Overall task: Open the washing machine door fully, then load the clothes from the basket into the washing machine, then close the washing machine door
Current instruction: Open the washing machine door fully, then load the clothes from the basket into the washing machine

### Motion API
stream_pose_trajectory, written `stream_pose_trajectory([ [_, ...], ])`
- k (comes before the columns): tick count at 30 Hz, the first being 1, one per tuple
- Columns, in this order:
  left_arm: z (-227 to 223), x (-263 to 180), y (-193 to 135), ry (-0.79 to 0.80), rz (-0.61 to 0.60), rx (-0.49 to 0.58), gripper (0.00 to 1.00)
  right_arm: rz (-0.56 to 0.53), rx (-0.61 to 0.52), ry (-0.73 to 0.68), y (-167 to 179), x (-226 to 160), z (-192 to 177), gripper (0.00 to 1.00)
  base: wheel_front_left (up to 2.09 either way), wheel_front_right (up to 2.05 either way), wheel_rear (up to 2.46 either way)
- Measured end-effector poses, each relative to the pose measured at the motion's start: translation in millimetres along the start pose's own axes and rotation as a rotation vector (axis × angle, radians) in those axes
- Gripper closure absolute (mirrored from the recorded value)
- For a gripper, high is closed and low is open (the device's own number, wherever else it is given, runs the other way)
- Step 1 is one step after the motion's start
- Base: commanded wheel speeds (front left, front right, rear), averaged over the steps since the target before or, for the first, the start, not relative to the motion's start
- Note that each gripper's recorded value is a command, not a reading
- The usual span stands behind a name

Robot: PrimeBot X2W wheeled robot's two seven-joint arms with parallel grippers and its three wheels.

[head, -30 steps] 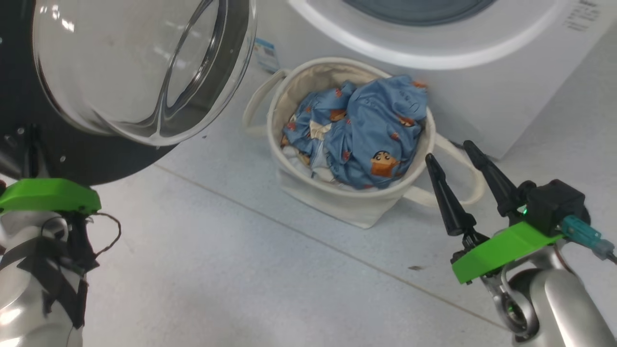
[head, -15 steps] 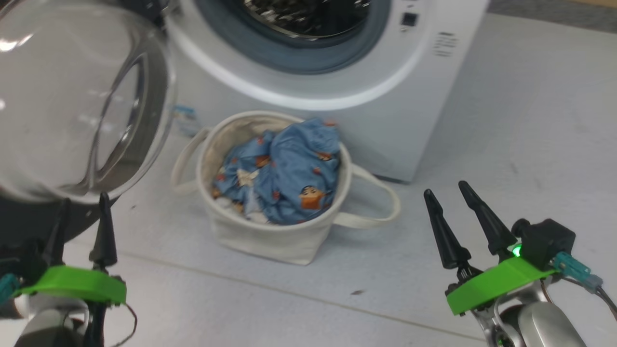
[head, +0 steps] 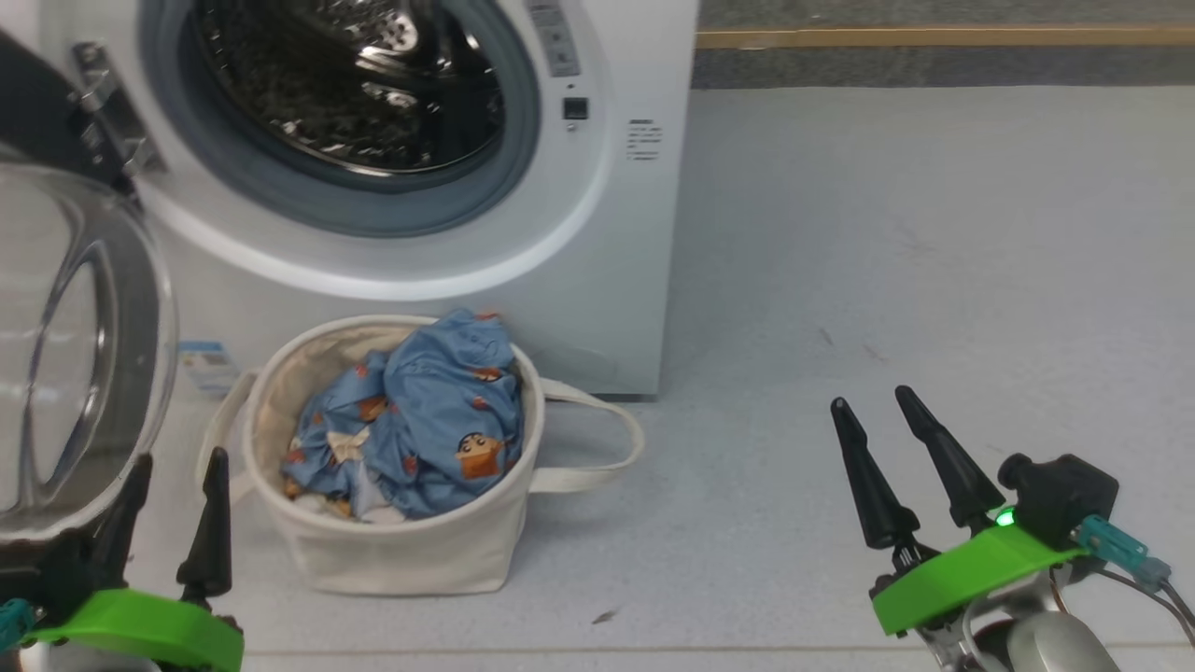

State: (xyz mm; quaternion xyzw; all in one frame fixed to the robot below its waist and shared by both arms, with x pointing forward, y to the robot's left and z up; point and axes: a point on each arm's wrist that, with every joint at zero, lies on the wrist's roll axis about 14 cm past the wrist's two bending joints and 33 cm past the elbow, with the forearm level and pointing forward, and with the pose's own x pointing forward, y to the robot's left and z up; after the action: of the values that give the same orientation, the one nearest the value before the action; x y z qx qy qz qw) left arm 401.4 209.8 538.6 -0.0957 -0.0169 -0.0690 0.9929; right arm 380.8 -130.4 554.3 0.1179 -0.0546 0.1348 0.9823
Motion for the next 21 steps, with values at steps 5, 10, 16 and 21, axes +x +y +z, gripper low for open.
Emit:
stream_pose_trajectory([
  [5,1,8,-21,0.025,-0.058,-0.029,0.00,-0.056,-0.010,-0.023,-16,-13,8,0.00,0.00,0.00,0.00],
  [10,-3,12,-30,0.056,-0.084,-0.022,0.00,-0.084,-0.006,-0.028,-24,-18,9,0.00,0.00,0.00,0.00],
  [16,-3,11,-37,0.060,-0.112,-0.038,0.00,-0.111,-0.008,-0.045,-32,-23,13,0.00,0.00,0.00,0.00],
  [21,-7,11,-42,0.082,-0.125,-0.043,0.00,-0.117,-0.008,-0.042,-34,-24,13,0.00,0.00,0.00,0.00],
])
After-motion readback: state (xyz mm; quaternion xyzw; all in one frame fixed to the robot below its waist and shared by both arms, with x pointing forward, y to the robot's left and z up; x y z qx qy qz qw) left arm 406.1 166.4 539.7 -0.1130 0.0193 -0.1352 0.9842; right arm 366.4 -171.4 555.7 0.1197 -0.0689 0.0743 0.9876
